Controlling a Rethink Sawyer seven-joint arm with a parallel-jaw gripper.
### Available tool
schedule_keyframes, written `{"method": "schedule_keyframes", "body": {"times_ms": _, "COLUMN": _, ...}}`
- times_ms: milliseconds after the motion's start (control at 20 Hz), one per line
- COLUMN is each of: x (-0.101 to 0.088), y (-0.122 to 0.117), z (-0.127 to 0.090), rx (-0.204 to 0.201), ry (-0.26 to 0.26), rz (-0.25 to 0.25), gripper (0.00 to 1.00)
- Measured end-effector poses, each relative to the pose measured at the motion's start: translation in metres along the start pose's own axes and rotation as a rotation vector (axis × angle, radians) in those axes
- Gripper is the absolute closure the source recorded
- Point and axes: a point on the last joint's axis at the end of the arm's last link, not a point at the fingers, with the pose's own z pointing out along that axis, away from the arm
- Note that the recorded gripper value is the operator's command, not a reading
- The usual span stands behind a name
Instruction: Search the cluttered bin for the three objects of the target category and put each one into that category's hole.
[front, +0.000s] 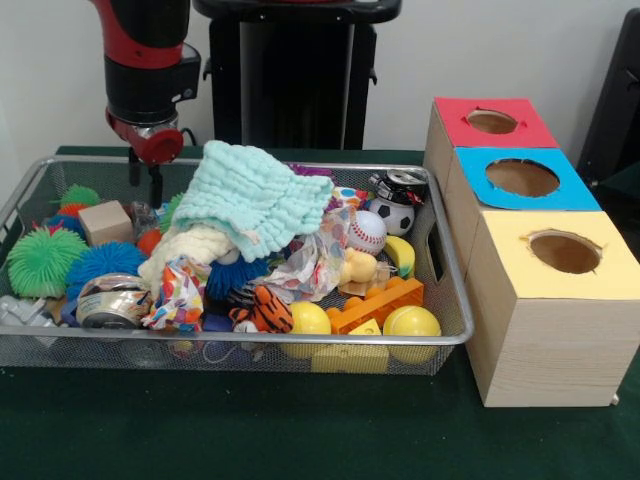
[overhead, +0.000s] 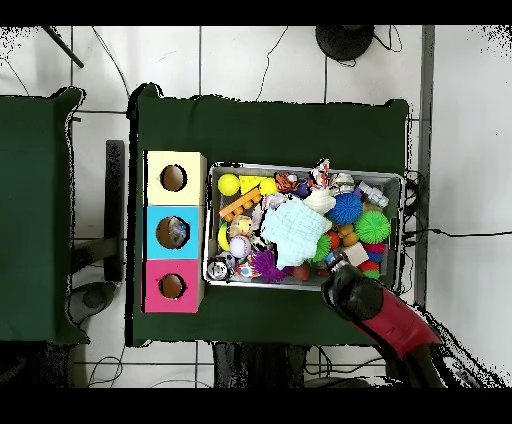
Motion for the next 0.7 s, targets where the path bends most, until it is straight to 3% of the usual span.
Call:
{"method": "schedule_keyframes", "body": {"times_ms": 400, "x": -0.003, "y": -0.002, "z": 0.002, "rx": -0.010, "ry": -0.038, "rz": 0.007, "gripper": 0.00}}
{"method": "schedule_keyframes", "body": {"times_ms": 550, "x": -0.006, "y": -0.001, "z": 0.003, "rx": -0.026, "ry": -0.065, "rz": 0.015, "gripper": 0.00}}
{"method": "schedule_keyframes", "body": {"times_ms": 700, "x": -0.012, "y": 0.003, "z": 0.006, "rx": -0.067, "ry": -0.100, "rz": 0.033, "gripper": 0.00}}
